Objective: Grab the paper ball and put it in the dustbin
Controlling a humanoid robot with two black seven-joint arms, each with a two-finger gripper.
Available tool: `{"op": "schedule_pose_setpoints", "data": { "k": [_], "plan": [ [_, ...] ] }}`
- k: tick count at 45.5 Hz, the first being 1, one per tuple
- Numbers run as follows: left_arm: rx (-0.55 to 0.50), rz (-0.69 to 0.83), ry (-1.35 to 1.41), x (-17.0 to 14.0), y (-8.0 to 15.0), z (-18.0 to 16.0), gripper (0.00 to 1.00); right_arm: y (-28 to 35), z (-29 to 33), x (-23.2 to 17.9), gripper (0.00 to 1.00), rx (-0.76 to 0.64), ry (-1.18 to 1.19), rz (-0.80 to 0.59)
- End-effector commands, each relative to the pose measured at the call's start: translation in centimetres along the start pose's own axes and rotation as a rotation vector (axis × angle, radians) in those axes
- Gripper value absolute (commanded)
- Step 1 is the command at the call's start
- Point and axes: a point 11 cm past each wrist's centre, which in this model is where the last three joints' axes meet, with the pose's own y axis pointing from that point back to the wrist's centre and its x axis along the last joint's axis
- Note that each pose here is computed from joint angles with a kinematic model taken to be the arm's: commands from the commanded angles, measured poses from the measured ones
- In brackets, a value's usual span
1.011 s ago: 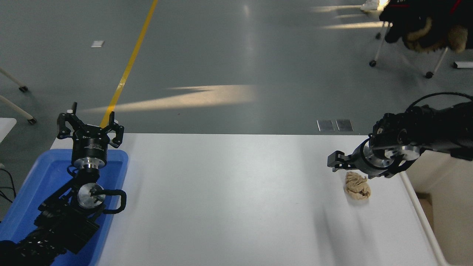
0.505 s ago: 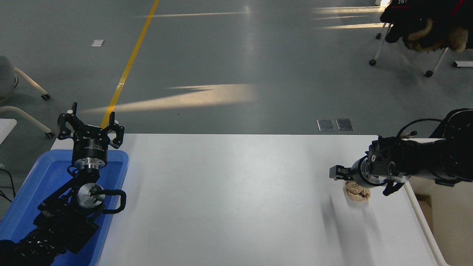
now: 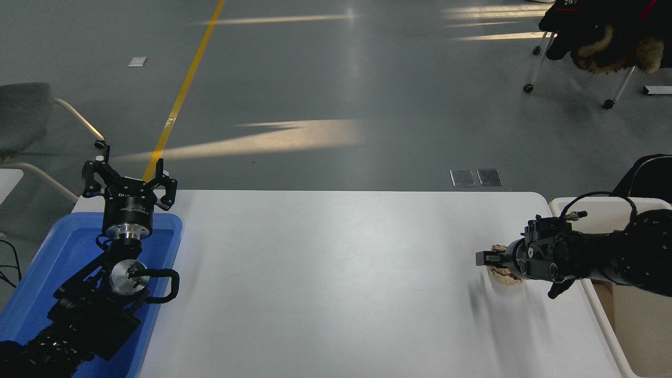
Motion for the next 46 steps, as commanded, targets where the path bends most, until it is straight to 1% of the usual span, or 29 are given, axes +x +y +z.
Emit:
{"op": "schedule_pose_setpoints", "data": {
  "k": [1, 2, 3, 4, 7, 15, 18, 21, 25, 31, 32, 43, 46],
  "plan": [
    [0.001, 0.000, 0.000, 0.0, 0.0, 0.0, 0.99, -0.6, 0.9, -0.6, 0.29, -0.043, 0.039, 0.006],
    [0.000, 0.000, 0.000, 0.0, 0.0, 0.0, 0.99, -0.6, 1.1, -0.6, 0.20, -0.053, 0.047, 0.006],
    [0.000, 0.000, 0.000, 0.0, 0.0, 0.0, 0.99, -0.6, 1.4, -0.7, 0.07, -0.065, 0.054, 0.002],
    [0.000, 0.000, 0.000, 0.0, 0.0, 0.0, 0.99, -0.6, 1.7, -0.8, 0.00, -0.078, 0.061, -0.003],
    [0.000, 0.000, 0.000, 0.0, 0.0, 0.0, 0.99, -0.6, 2.1, -0.7, 0.00, -0.098, 0.054, -0.008],
    [0.000, 0.000, 0.000, 0.0, 0.0, 0.0, 0.99, 0.0, 1.9, 0.7, 0.00, -0.092, 0.043, 0.026],
    [0.001, -0.001, -0.001, 0.0, 0.0, 0.0, 0.99, 0.6, 1.8, 1.8, 0.00, -0.086, 0.039, 0.036],
    [0.003, -0.001, -0.001, 0.0, 0.0, 0.0, 0.99, 1.8, 2.7, 2.3, 0.00, -0.085, 0.020, 0.017],
    [0.001, -0.001, -0.001, 0.0, 0.0, 0.0, 0.99, 4.8, 3.3, 3.7, 0.00, -0.050, -0.017, -0.008],
    [0.003, -0.001, -0.001, 0.0, 0.0, 0.0, 0.99, 10.3, 3.2, 4.8, 0.00, 0.020, -0.054, -0.056],
    [0.003, -0.001, -0.002, 0.0, 0.0, 0.0, 0.99, 12.3, 2.9, 5.0, 0.00, 0.044, -0.057, -0.073],
    [0.003, -0.001, -0.001, 0.0, 0.0, 0.0, 0.99, 24.0, 0.6, 6.0, 0.00, 0.204, -0.017, -0.187],
    [0.003, -0.001, -0.001, 0.0, 0.0, 0.0, 0.99, 27.2, 0.3, 7.0, 0.00, 0.233, 0.010, -0.210]
  ]
}}
